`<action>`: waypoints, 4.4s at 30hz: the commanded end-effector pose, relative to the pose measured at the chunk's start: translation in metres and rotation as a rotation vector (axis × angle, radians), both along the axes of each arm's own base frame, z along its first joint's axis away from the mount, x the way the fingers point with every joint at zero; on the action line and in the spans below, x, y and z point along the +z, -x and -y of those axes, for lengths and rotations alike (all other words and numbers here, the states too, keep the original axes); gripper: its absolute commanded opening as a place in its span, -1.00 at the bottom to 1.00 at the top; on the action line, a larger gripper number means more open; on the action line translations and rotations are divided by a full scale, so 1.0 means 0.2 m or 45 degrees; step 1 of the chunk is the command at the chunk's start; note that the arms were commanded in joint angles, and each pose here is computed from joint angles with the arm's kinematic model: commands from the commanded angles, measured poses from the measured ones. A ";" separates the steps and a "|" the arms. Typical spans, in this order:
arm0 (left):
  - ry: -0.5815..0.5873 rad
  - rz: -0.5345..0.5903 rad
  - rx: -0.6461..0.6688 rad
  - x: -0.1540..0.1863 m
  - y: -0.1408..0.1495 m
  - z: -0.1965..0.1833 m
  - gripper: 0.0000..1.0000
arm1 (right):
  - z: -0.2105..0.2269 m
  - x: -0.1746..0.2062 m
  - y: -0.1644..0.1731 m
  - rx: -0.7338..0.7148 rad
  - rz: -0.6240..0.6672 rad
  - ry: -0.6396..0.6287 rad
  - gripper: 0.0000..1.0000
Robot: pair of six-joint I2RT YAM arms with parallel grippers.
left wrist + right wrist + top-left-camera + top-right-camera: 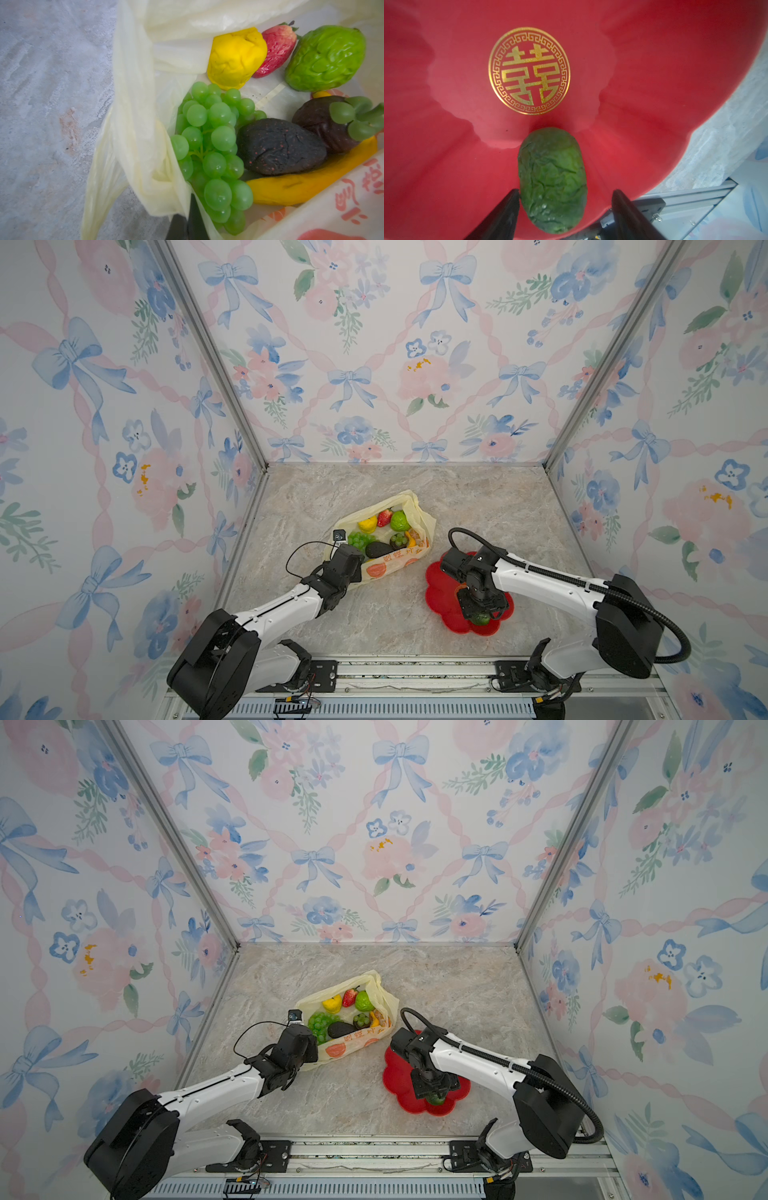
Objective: Take fruits out of the plastic bag
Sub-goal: Place the fruit on the plate, then pick up the fruit from the plastic bag.
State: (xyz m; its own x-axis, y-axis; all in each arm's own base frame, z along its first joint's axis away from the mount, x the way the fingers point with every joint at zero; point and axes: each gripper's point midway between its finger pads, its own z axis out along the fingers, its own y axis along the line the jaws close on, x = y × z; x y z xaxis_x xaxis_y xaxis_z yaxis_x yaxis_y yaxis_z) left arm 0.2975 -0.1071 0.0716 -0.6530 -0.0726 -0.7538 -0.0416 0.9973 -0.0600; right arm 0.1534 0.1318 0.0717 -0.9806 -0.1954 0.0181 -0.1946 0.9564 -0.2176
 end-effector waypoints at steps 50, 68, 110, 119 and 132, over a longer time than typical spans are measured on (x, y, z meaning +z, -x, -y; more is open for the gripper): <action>0.009 0.027 -0.033 0.03 0.00 0.02 -1.00 | -1.24 0.17 -1.31 0.336 0.583 -0.346 0.36; -0.007 0.012 -0.026 0.01 0.00 0.01 -1.00 | -1.08 0.05 -1.45 0.323 0.572 -0.176 0.41; -0.011 0.002 -0.030 0.00 0.00 0.02 -1.00 | -1.00 0.07 -1.51 0.346 0.667 -0.047 0.48; -0.011 0.000 -0.030 0.00 0.00 0.02 -1.00 | -1.00 0.07 -1.50 0.385 0.700 0.007 0.44; -0.013 0.001 -0.031 0.00 0.00 0.02 -1.00 | -1.00 -0.10 -1.51 0.352 0.617 -0.023 0.49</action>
